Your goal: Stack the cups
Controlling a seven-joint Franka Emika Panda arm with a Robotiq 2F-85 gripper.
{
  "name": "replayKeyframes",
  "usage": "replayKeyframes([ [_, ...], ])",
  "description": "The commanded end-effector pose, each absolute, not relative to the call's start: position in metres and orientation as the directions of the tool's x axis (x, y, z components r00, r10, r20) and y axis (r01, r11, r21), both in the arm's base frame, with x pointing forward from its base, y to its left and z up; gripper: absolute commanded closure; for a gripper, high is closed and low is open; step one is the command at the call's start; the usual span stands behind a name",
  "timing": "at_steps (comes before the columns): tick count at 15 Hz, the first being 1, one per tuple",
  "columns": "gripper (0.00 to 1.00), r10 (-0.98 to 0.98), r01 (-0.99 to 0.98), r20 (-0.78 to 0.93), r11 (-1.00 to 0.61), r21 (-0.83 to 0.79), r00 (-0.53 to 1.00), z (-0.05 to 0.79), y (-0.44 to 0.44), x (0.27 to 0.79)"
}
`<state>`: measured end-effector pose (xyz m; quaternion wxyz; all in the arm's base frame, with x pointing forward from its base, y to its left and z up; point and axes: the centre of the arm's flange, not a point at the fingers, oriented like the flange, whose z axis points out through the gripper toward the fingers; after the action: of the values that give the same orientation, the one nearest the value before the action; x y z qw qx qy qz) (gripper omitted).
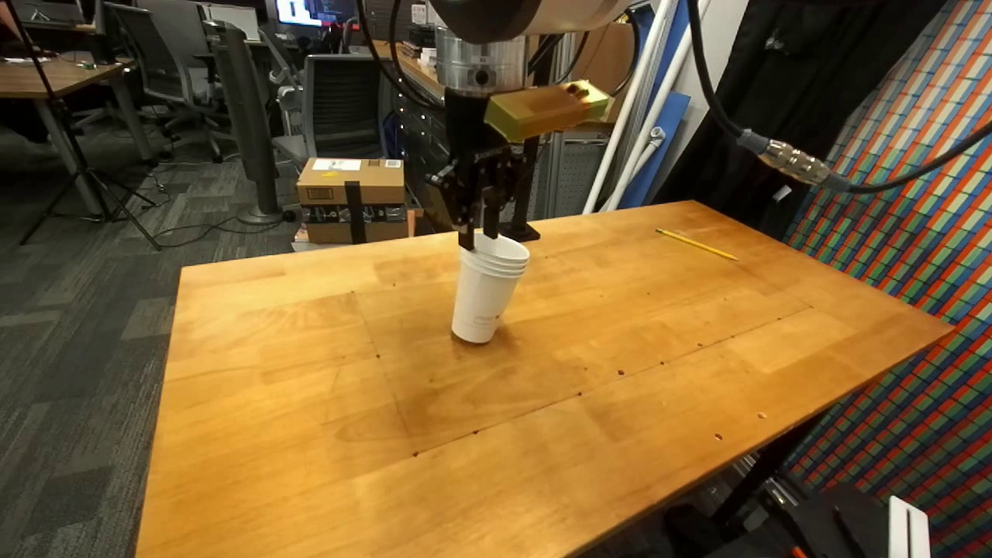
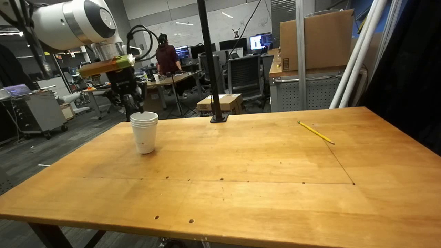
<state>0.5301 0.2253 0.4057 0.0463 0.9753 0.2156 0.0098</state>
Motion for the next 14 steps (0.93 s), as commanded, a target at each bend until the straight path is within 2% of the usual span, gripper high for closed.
replayKeyframes([
  [1,0.29,0.394,0.386,0.053,-0.915,0.121,0.918,0.43,0.22,0.54],
  [5,0.0,0.331,0.317,0.124,-0.941,0.121,0.936,0.461,0.187,0.541],
  [14,0.0,-0.019,-0.043,0.264,-0.995,0.085,0.964,0.538,0.036,0.54],
])
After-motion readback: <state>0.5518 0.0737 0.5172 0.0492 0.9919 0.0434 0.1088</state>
